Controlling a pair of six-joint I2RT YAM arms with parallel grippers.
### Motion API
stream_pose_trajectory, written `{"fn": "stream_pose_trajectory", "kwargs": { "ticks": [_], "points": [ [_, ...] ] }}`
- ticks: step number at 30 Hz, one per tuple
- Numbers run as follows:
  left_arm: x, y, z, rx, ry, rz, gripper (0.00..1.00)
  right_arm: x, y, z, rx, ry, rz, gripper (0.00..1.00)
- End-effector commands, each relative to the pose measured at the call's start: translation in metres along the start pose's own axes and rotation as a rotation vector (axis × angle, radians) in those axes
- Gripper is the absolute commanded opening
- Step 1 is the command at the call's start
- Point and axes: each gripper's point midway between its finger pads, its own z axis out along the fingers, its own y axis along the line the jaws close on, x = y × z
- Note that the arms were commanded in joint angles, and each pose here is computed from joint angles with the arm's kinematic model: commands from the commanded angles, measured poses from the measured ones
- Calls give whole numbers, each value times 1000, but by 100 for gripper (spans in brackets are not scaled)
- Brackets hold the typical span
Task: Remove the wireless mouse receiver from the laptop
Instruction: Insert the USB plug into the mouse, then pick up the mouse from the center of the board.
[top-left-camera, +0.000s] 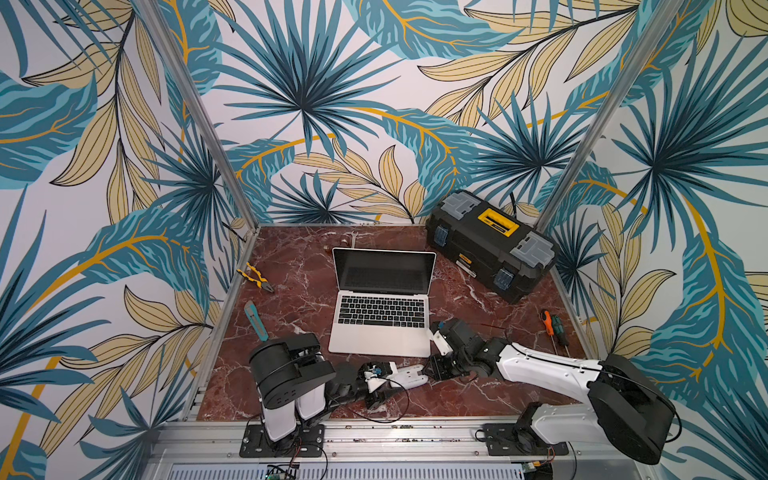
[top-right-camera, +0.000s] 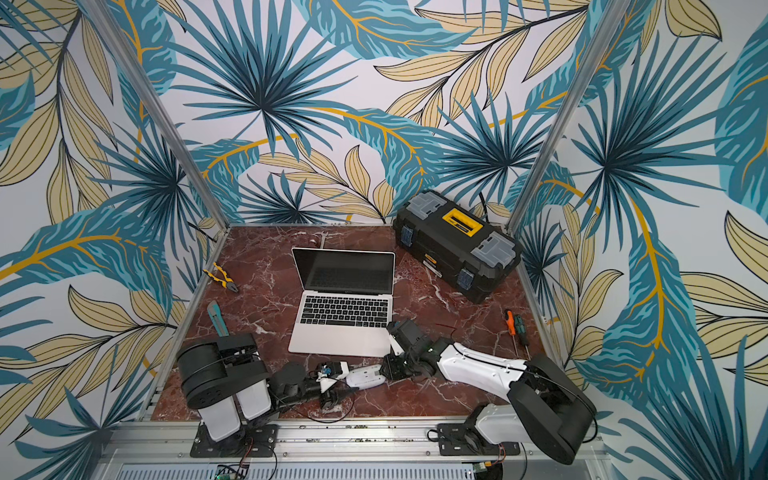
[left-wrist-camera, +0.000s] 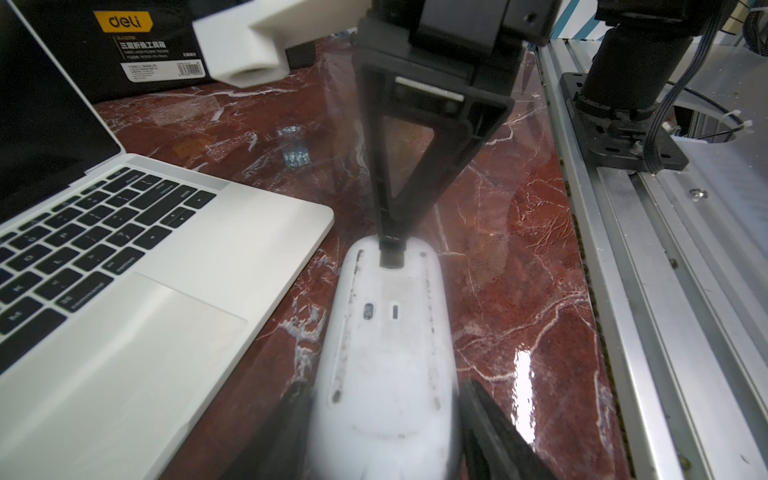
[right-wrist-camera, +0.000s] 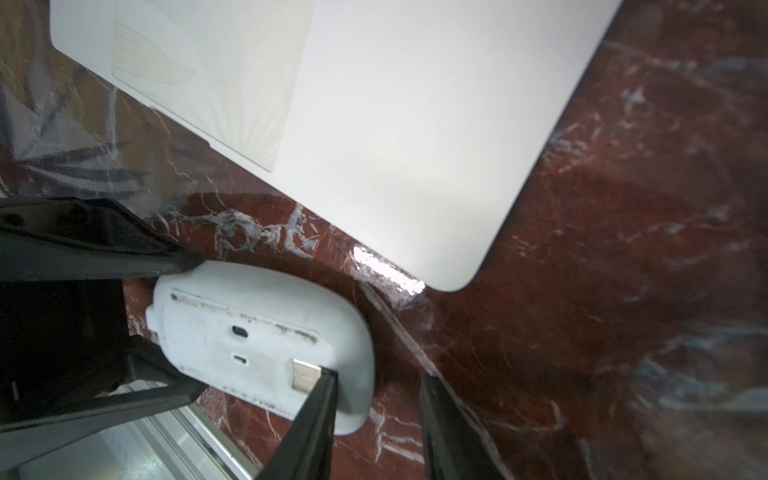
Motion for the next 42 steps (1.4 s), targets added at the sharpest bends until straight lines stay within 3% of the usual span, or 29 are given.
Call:
{"fn": "stream_pose_trajectory", "kwargs": {
  "ticks": [1, 19, 30, 36, 42],
  "points": [
    [5, -1, -1, 8, 17, -7, 47, 17, -13, 7, 30, 42, 21, 39],
    [5, -1, -1, 5, 16, -10, 47, 25, -27, 11, 82, 59, 26, 38],
    [0, 3, -3, -20, 1, -20, 47, -65, 20, -52, 60, -264, -202, 54],
    [-11, 10, -5, -60, -21, -28, 44, -67, 20, -63, 55, -316, -215, 54],
    [-25, 10, 3, -62, 51, -48, 42, -56, 11, -59, 55, -318, -196, 54]
  ]
}}
